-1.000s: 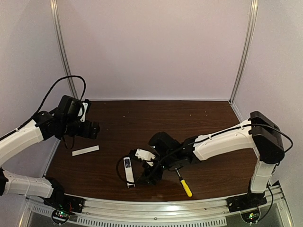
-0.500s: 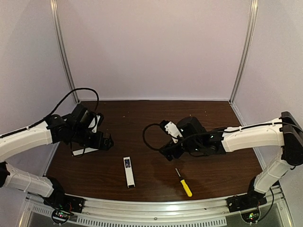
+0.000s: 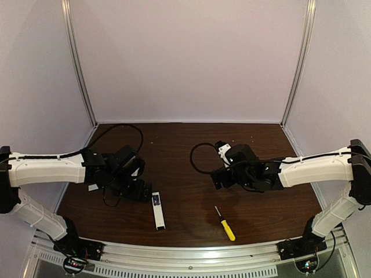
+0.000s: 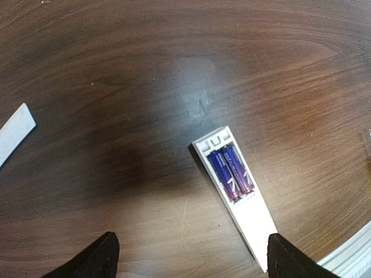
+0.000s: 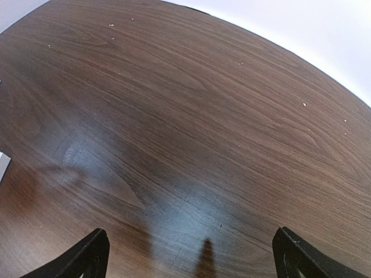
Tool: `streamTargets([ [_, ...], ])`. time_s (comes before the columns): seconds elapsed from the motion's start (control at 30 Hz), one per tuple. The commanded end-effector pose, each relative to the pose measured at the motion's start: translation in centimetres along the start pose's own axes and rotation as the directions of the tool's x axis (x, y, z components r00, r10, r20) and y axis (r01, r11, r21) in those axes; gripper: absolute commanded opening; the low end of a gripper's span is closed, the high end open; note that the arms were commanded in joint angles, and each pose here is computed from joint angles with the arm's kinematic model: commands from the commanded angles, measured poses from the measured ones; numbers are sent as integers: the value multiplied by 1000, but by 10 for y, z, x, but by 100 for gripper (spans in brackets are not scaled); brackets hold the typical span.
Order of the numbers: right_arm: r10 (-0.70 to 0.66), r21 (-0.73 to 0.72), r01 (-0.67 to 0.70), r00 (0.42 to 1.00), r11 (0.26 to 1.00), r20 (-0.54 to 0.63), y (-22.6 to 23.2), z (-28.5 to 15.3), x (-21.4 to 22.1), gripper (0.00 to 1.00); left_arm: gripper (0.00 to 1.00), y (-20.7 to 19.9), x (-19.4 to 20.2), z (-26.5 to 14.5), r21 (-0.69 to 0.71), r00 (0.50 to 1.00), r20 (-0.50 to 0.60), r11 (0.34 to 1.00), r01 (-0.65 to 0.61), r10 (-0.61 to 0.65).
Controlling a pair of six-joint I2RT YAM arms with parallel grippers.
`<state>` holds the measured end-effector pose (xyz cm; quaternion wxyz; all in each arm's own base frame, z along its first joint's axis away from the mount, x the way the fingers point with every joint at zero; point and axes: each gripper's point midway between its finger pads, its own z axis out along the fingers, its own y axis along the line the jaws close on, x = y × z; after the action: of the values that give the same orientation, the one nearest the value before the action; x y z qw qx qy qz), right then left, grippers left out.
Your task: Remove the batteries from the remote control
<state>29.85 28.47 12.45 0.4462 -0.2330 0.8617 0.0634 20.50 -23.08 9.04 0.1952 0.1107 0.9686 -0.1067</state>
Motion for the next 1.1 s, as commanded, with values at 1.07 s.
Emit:
streamTargets([
  [1.07, 73, 92, -74, 997, 993, 18, -25, -7, 6, 100, 66, -69, 40, 65, 39, 994, -111, 999, -13, 18],
])
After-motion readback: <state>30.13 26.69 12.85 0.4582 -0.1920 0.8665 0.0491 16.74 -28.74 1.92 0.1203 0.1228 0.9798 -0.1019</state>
